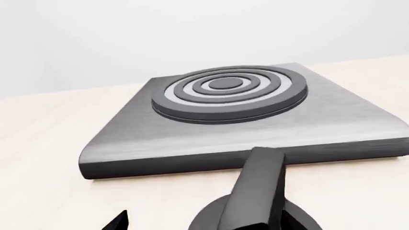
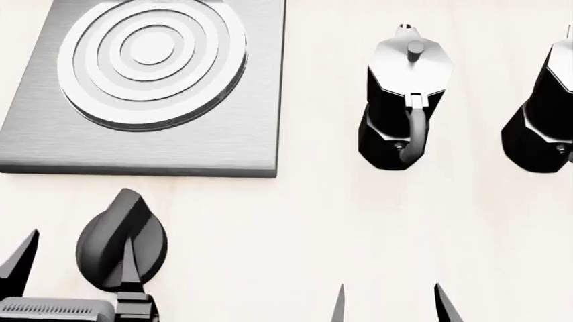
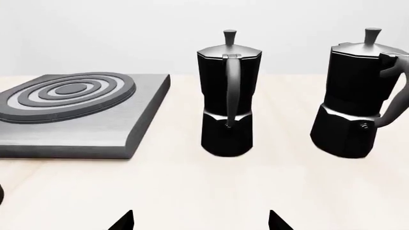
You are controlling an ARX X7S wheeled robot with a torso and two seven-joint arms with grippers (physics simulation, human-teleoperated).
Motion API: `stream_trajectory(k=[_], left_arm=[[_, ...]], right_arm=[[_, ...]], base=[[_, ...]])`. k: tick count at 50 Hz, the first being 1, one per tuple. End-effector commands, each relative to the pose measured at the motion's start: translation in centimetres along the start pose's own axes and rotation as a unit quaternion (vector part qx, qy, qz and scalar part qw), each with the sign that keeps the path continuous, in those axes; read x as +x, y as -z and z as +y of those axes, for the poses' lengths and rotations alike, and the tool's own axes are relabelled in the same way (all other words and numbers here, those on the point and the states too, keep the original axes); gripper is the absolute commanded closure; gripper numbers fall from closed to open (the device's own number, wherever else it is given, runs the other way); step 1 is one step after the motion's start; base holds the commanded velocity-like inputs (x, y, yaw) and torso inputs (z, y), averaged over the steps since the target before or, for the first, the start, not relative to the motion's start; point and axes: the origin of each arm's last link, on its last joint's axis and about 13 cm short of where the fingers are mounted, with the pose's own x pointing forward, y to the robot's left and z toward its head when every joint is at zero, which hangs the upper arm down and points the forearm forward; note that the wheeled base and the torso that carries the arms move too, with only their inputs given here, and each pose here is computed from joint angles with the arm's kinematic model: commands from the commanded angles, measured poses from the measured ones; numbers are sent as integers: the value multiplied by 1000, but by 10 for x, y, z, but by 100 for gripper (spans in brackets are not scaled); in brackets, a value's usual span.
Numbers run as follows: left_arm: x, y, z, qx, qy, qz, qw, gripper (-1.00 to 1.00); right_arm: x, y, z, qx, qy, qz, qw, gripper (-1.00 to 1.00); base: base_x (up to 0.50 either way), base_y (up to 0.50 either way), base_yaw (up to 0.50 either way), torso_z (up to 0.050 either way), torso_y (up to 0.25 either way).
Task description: Turn off the stove.
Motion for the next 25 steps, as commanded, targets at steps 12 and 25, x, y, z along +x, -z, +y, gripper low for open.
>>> stream_trajectory(k=[12,25], left_arm=[[-12,8,18,8,-45,30,999,-100],[-16,8,23,6,-56,34,998,-100]], right_arm=[[0,0,0,0,-1,-1,1000,-100],[-1,0,0,0,-1,-1,1000,-100]], base=[[0,0,0,0,-2],[0,0,0,-1,-1]])
